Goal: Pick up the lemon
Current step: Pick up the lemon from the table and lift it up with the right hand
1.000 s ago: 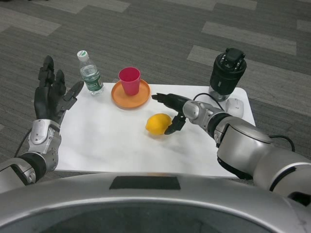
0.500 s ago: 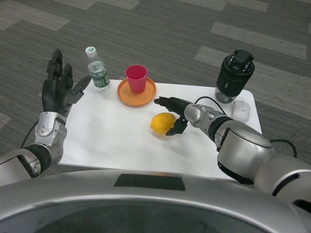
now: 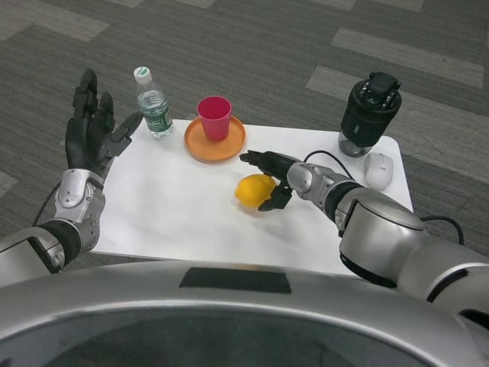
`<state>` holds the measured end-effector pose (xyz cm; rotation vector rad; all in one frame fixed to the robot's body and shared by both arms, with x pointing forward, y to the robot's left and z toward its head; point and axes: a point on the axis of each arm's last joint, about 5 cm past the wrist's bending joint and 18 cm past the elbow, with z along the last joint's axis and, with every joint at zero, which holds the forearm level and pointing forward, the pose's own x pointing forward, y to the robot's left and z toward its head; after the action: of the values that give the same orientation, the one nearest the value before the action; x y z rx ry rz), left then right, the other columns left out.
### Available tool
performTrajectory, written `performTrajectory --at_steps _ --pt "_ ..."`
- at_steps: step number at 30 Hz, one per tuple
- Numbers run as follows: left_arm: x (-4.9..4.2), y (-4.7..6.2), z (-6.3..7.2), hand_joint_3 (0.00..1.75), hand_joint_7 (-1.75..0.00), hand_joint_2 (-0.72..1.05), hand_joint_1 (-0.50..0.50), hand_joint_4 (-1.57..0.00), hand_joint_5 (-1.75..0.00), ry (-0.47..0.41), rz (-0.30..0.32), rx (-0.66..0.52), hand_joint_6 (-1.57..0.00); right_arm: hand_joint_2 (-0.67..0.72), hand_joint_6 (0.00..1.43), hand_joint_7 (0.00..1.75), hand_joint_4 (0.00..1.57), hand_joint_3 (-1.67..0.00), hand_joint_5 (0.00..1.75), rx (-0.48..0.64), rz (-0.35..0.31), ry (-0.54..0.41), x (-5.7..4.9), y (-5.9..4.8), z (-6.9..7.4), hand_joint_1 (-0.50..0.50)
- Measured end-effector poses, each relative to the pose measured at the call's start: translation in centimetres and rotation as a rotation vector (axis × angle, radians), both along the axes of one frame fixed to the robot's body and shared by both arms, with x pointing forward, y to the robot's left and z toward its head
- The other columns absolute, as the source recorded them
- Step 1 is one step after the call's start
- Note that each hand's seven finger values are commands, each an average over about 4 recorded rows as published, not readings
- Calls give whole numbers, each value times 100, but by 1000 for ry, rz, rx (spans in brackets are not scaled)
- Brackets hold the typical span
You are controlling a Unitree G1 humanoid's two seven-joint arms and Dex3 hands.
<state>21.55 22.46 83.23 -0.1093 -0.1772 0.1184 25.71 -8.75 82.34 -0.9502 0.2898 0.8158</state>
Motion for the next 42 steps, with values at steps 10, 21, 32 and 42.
performTrajectory --at_steps 10,21,32,42 --pt "16 -9 13 9 0 87 50 0 0 -7 -4 -3 0 -54 0 49 0 -119 175 -16 17 -9 -36 22 -29 -29" --pt "18 -12 14 9 0 87 50 0 0 -8 -5 -4 0 -54 0 96 0 -125 175 -17 15 -12 -36 21 -30 -29" --pt "21 -19 18 9 0 87 50 0 0 -11 -8 -7 0 -60 15 140 8 -127 175 -9 1 -22 -37 20 -31 -25" --pt "23 -22 24 9 0 87 50 0 0 -18 -5 -15 0 -60 17 140 8 -127 175 17 -42 -2 -90 -5 -83 -25"
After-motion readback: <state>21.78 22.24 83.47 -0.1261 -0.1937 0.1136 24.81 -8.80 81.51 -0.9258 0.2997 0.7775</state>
